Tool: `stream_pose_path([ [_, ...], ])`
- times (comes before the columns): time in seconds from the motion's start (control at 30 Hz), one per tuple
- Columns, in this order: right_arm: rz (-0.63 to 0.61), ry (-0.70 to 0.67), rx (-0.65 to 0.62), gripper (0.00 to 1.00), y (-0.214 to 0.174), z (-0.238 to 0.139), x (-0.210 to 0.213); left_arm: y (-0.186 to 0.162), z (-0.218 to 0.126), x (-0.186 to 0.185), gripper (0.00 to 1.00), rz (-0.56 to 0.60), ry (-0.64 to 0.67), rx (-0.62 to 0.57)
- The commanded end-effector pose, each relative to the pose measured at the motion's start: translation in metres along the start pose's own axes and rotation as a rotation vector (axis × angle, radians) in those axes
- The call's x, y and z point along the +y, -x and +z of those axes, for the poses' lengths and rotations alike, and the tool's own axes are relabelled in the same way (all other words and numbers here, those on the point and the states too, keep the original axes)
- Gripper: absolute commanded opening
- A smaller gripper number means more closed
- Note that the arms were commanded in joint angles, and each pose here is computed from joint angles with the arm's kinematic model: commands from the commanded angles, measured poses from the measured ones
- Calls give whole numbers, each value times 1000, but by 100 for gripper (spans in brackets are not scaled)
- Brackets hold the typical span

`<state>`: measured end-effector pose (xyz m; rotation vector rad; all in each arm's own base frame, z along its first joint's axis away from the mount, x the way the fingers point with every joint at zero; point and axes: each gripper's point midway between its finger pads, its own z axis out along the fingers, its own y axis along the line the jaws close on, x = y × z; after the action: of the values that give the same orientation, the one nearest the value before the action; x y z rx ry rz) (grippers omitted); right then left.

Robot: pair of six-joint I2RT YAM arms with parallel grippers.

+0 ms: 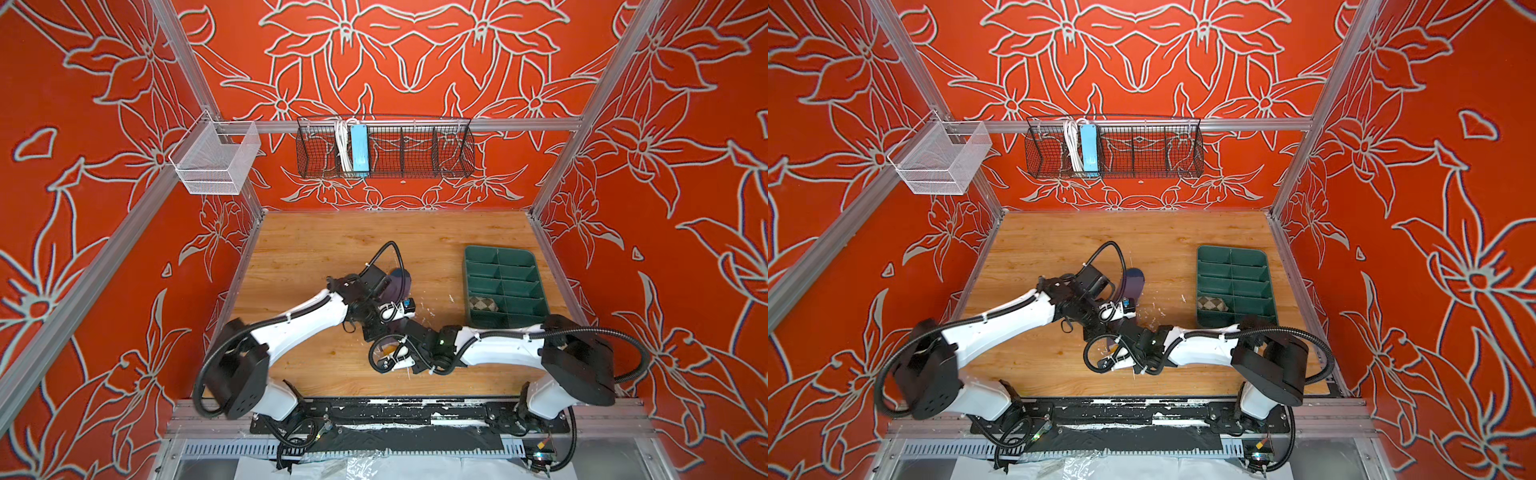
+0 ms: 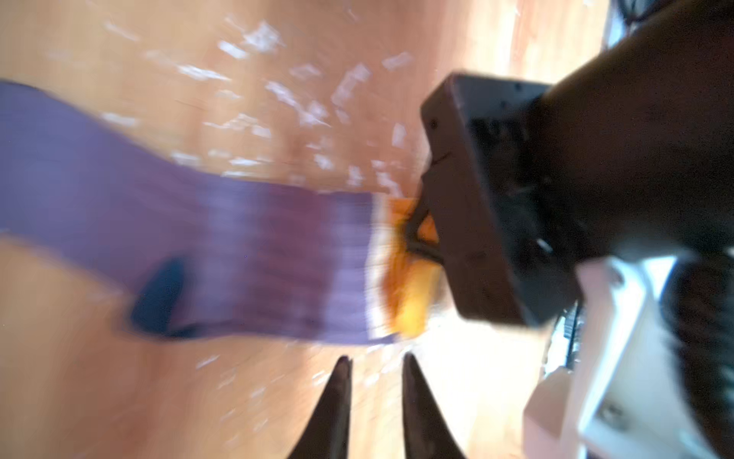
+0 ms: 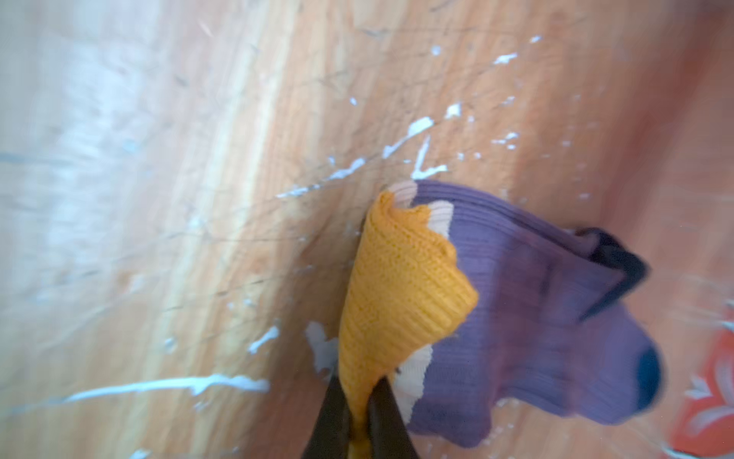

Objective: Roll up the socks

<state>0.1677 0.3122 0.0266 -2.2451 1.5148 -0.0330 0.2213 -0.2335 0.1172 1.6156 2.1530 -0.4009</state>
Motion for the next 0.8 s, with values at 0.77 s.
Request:
stream_pose_path([
  [0.77, 444, 983, 72, 0, -1, -6, 47, -18, -109, -53, 40, 706, 427, -334],
])
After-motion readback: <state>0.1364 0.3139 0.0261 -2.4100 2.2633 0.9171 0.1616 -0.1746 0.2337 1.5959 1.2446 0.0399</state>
